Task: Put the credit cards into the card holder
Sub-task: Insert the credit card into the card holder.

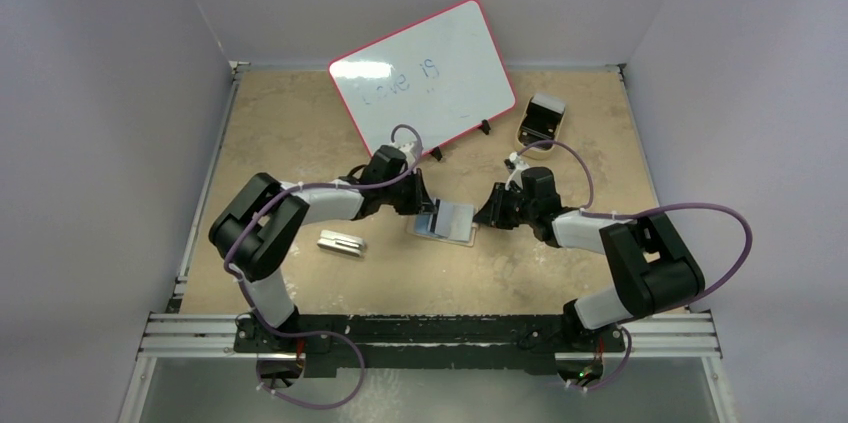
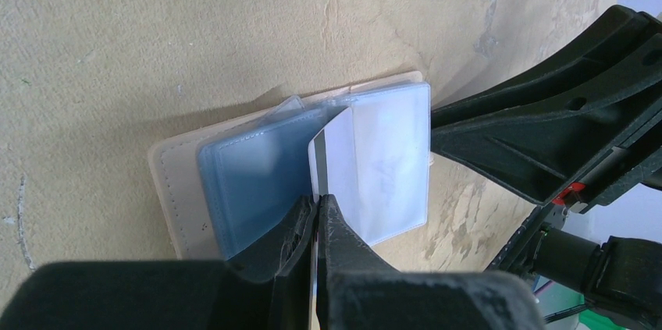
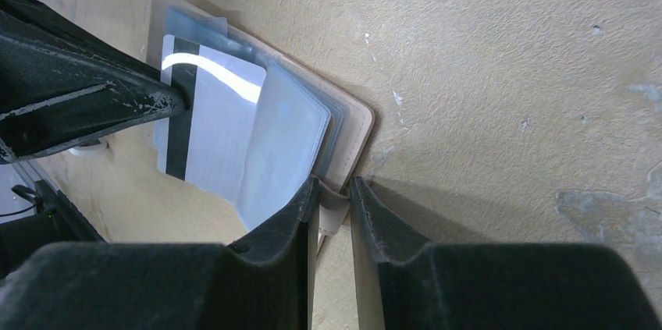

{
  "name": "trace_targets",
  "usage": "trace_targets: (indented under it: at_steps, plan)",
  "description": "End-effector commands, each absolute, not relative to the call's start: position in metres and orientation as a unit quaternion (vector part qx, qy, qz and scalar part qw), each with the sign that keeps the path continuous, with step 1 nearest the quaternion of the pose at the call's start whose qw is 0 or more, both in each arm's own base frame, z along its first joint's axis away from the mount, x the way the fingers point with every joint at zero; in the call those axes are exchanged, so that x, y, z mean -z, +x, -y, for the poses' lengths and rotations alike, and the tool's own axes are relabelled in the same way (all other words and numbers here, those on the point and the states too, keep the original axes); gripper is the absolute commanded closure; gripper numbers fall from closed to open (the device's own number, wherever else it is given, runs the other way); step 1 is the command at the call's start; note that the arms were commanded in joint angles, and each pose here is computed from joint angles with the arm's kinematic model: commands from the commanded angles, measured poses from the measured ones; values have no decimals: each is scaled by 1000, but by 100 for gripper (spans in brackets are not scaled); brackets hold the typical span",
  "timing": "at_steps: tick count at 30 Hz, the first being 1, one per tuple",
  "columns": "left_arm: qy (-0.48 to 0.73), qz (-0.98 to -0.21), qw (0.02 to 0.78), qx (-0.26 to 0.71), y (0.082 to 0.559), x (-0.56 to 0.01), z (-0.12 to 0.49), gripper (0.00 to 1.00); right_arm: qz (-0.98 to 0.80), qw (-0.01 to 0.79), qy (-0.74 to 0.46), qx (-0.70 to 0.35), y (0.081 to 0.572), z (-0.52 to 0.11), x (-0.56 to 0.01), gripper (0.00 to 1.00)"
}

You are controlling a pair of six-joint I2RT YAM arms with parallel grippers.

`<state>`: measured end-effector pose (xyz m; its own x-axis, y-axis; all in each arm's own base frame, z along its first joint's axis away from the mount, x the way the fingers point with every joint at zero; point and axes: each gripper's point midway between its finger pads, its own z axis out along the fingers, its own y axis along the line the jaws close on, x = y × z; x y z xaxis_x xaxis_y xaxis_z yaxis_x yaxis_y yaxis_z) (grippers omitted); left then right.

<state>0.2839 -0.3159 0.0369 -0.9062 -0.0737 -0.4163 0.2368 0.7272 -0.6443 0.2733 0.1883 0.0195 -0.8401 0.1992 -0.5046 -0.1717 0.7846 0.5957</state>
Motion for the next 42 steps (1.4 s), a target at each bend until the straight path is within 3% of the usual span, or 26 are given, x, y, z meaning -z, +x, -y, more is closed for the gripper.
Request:
trace_targets:
  at_steps: [1, 28, 35, 42]
  plan:
    - [72, -907, 210, 358, 277, -36, 326, 100, -893, 297, -4, -337, 282, -193, -29, 77]
    - [-6, -886, 243, 395, 279, -30, 351, 100, -892, 300, 4, -339, 277, -191, -32, 78]
    - [-4, -896, 255, 365, 283, -40, 343, 78, -891, 307, 0, -334, 280, -190, -40, 77]
    - [-27, -896, 276, 346, 286, -51, 330, 69, -890, 314, -1, -330, 279, -187, -55, 70]
